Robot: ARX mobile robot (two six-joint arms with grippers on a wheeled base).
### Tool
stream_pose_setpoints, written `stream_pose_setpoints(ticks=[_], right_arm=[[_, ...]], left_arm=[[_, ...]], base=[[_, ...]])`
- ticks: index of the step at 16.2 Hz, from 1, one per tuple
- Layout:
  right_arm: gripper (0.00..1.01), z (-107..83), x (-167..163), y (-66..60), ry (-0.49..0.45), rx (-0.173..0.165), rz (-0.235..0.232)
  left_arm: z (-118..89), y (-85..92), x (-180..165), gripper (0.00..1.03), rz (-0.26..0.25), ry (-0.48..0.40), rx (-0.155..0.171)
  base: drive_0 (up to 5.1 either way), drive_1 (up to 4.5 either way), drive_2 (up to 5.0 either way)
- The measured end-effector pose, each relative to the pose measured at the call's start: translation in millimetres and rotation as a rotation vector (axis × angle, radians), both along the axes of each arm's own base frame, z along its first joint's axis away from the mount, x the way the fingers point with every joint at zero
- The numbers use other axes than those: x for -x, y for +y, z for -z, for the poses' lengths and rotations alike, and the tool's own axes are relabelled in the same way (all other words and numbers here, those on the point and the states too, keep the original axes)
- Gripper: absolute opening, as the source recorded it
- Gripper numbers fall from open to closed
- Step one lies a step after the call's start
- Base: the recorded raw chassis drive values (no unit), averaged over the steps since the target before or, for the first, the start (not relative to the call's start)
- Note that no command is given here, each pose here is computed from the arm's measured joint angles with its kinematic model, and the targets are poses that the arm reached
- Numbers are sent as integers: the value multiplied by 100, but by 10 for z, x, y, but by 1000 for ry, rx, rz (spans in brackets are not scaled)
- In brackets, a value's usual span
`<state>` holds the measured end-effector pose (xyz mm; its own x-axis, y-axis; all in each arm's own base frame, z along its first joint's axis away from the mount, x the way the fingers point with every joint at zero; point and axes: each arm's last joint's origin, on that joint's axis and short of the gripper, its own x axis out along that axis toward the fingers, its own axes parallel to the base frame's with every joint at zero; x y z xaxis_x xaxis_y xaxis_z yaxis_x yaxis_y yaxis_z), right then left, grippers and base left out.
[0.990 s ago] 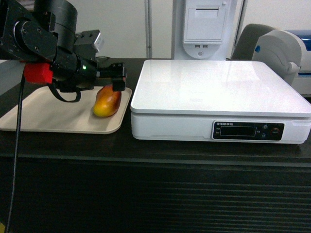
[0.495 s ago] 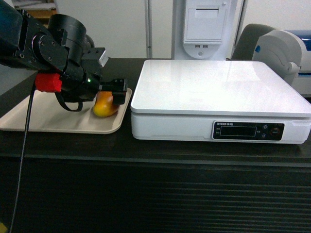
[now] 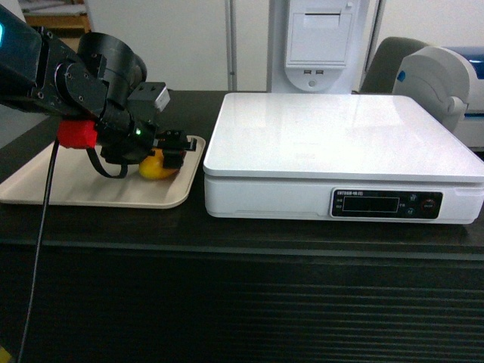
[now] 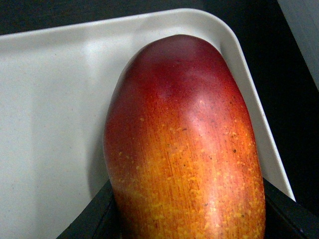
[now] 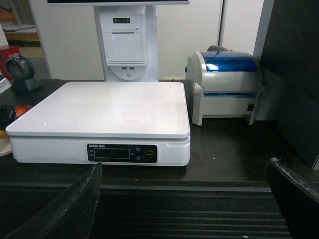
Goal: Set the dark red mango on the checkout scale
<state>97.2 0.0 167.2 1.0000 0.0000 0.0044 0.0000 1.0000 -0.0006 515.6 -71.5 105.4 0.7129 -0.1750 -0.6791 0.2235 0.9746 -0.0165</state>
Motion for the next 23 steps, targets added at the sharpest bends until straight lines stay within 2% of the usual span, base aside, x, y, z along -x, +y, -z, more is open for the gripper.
stream_pose_setpoints(ticks=[3, 4, 6, 7, 9, 10, 14, 15, 16, 18, 20, 23], right_arm=[[98, 0, 0, 0, 0, 0, 0], [98, 0, 0, 0, 0, 0, 0], [98, 0, 0, 0, 0, 0, 0], [98, 0, 0, 0, 0, 0, 0], [98, 0, 0, 0, 0, 0, 0], [98, 0, 0, 0, 0, 0, 0], [98, 0, 0, 0, 0, 0, 0], [98, 0, 0, 0, 0, 0, 0], [98, 0, 0, 0, 0, 0, 0], [98, 0, 0, 0, 0, 0, 0], [98, 0, 0, 0, 0, 0, 0], [98, -1, 0, 0, -1, 0, 0]], left_arm=[[-2, 45, 126, 59, -4, -20, -12], [-76, 43, 202, 59, 0, -41, -18], [-517, 16, 380, 59, 8, -147, -30], [-745, -36, 463, 59, 18, -199, -22], [-1127, -264, 661, 59, 70, -275, -2], [-1244, -449, 741, 59, 107, -301, 11], [-1482, -1219, 834, 59, 216, -331, 78], [-1500, -1425, 817, 59, 243, -331, 94], [-1357, -1787, 784, 59, 285, -289, 100], [-1124, -2100, 756, 59, 314, -226, 95], [-1025, -2291, 703, 59, 305, -190, 116], [-1022, -2414, 619, 59, 256, -157, 172]], base=[[0, 0, 0], [0, 0, 0], [0, 0, 0], [0, 0, 0], [0, 0, 0], [0, 0, 0], [0, 0, 0], [0, 0, 0], [0, 0, 0], [0, 0, 0], [0, 0, 0], [0, 0, 0]])
